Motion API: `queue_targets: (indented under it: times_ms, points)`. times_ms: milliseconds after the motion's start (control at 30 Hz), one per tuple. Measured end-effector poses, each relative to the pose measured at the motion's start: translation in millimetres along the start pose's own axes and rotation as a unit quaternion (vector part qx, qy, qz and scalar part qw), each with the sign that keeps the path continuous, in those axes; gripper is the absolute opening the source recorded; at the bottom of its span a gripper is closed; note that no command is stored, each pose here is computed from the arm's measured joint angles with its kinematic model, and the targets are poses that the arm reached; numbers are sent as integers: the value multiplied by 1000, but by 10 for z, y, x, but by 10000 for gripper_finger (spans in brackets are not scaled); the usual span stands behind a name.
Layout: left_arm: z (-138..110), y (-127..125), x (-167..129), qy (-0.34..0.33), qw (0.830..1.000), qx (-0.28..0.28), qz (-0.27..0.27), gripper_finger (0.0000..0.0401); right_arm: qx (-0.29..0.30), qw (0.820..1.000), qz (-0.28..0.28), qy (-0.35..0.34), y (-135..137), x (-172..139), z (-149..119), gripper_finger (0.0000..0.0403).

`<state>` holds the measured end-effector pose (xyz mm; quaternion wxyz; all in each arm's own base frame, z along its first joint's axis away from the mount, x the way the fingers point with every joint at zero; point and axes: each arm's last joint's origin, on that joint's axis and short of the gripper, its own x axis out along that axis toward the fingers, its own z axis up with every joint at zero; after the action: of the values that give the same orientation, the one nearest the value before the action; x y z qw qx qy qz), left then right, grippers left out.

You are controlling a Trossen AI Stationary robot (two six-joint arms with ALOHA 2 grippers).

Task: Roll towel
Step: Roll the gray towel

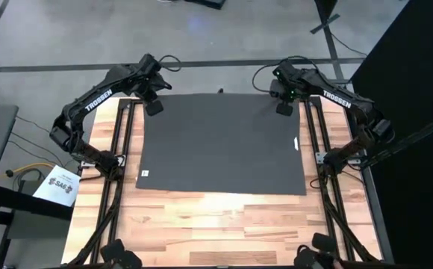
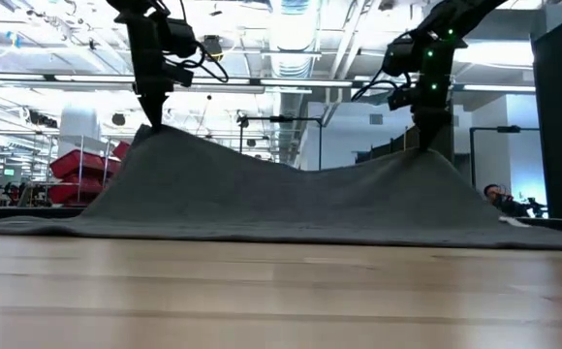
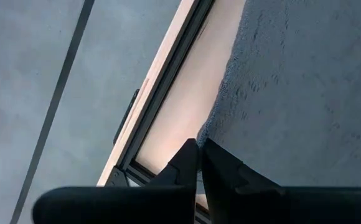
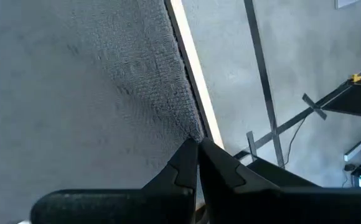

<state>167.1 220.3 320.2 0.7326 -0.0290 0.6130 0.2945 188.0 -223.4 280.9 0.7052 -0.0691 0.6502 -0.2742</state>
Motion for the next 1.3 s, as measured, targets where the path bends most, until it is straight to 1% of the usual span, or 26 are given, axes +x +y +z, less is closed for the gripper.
queue_targets:
  times_ms: [100, 200, 267, 333, 467, 600, 833, 967, 1033, 1133, 1300]
  points:
    - [-10, -9, -4, 5, 1000, 0, -3, 0, -5, 1000, 7, 6, 44, -13, 3, 0]
    - [-52, -57, -19, 28, 999, 11, -16, 0, -21, 999, 27, 30, 126, -45, -28, 0]
    - [-102, -77, -76, 35, 999, 8, -21, 0, -24, 998, 39, 48, 178, -103, -77, 0]
    - [-141, -105, -163, 23, 999, 7, -30, 0, -18, 998, 40, 47, 211, -187, -108, 0]
    - [-189, -204, -338, -18, 997, 16, -67, 0, -6, 999, 29, 15, 276, -406, -148, 0]
    - [-244, -309, -486, -35, 996, 20, -76, 0, 4, 999, 27, -17, 373, -631, -209, 0]
    - [-367, -484, -664, -25, 995, 22, -93, 0, 24, 996, 82, -41, 624, -925, -333, 0]
    - [-442, -585, -749, -12, 994, 28, -103, 0, 17, 993, 111, -22, 821, -966, -416, 0]
    - [-481, -638, -784, -1, 993, 32, -111, 0, 19, 990, 138, -8, 929, -948, -468, 0]
    - [-524, -722, -829, 13, 992, 37, -122, 0, 23, 987, 161, 9, 1102, -893, -525, 0]
    - [-547, -929, -817, 25, 983, 58, -175, 0, 14, 984, 177, 28, 1384, -860, -578, 0]
